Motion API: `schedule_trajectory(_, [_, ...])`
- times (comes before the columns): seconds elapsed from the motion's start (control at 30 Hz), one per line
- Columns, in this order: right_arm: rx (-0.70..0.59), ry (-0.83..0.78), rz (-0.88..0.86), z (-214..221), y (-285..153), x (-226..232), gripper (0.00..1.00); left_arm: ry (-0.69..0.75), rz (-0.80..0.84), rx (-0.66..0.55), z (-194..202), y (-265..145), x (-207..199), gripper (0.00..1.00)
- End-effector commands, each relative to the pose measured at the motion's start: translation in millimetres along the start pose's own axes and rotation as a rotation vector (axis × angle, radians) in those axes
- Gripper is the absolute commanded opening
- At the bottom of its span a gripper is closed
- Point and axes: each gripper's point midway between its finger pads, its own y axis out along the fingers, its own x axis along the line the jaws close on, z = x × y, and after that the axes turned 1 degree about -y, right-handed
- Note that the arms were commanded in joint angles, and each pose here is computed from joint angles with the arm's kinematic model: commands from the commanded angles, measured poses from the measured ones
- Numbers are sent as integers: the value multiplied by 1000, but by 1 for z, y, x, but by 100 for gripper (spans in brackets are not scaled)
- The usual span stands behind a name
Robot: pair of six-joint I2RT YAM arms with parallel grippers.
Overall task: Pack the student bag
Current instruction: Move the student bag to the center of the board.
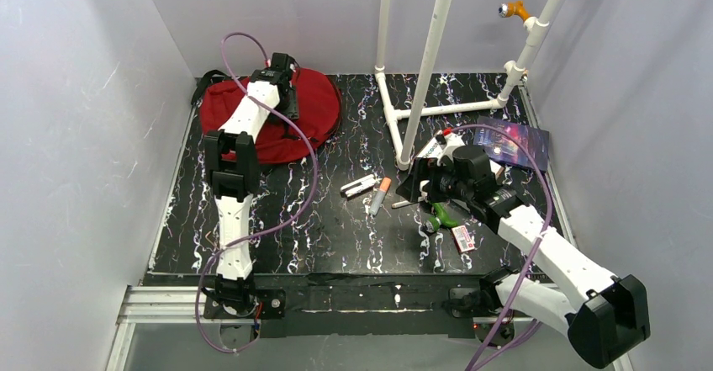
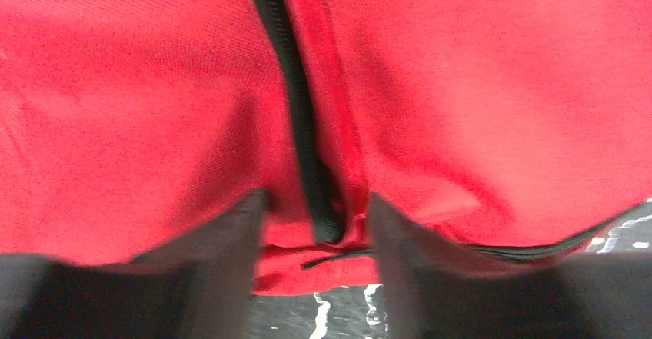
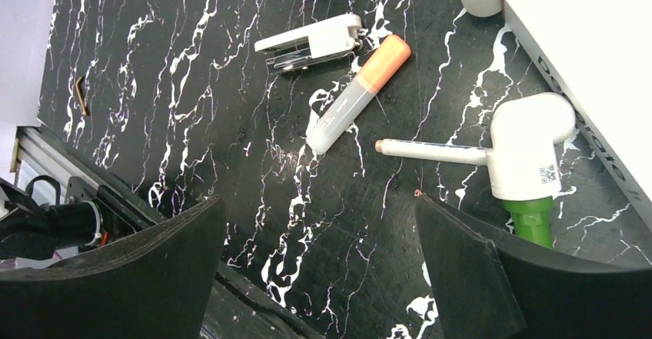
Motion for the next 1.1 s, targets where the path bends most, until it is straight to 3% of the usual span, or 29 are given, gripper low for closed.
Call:
schedule_trajectory(0.0, [-13,0,-61,-8,7,12,100,-17,-24,80,12,0,16,27])
schedule_trajectory(0.07, [1,-20,-76,-8,10,15,100,-38,-9,122,23,-2,21,0])
schedule_trajectory(0.23, [62,-144,-82,4,23,26,100,-121,114,167,61,-49,23,0])
schedule_trajectory(0.5, [136,-410,-145,36,61,93,100,-183,306,173,135,-126,23,0])
schedule_trajectory(0.77, [85,-481,-139,50,111,150,100,-164,356,118,181,-156,36,0])
schedule_trajectory(0.87, [54,-463,-169,55,131,172,88,-152,315,83,184,-159,47,0])
schedule_trajectory(1.07, [44,-488,-115,84,158,188,84,-139,328,33,190,-160,49,0])
